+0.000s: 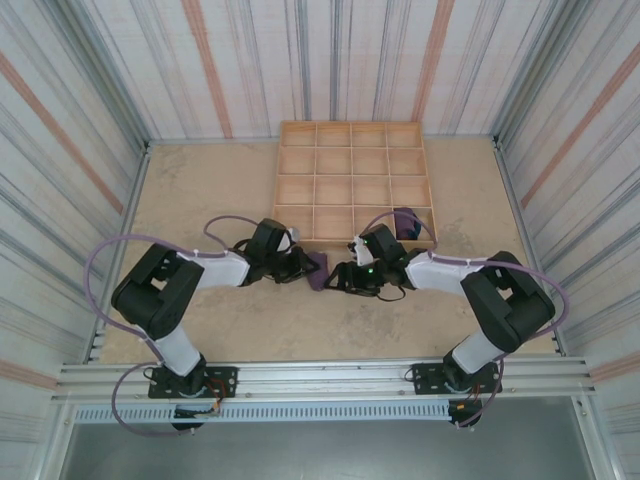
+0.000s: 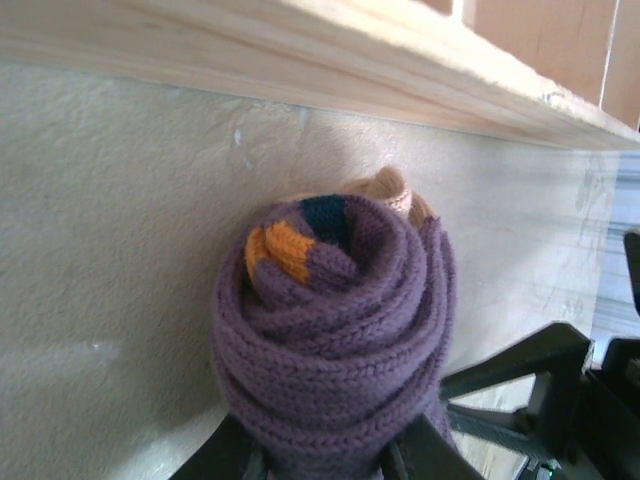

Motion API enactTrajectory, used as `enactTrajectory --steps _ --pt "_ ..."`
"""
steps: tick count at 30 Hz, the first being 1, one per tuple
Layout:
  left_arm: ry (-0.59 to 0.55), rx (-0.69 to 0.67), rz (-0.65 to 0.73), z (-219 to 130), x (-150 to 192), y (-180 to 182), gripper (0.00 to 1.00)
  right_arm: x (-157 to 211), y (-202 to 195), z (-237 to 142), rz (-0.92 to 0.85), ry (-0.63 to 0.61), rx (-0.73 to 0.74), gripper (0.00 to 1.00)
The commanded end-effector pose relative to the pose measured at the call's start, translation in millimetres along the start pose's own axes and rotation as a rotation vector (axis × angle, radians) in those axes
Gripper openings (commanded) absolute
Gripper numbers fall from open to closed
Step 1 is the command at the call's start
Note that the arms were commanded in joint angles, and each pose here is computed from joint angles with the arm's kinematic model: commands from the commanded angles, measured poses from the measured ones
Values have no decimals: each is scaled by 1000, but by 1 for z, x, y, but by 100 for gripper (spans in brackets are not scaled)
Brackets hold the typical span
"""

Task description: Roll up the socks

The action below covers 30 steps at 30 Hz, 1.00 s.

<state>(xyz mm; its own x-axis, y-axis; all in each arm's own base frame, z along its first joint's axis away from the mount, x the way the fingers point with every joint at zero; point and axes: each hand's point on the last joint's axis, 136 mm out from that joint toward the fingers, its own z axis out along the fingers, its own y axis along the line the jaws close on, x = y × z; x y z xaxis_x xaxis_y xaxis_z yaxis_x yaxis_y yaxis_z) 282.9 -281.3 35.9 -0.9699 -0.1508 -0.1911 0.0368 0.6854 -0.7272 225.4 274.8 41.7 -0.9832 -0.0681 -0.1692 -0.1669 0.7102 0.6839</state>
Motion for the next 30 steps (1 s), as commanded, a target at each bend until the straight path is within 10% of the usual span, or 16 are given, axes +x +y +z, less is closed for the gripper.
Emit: enactTrajectory --steps 1,13,30 --pt "126 -87 -11 7 30 34 0 -16 -10 5 -87 -43 54 79" --pt "189 -81 -10 18 34 41 0 -26 -24 33 -46 -34 26 73" --pt "167 -85 -22 21 30 42 11 14 -50 66 12 44 63 37"
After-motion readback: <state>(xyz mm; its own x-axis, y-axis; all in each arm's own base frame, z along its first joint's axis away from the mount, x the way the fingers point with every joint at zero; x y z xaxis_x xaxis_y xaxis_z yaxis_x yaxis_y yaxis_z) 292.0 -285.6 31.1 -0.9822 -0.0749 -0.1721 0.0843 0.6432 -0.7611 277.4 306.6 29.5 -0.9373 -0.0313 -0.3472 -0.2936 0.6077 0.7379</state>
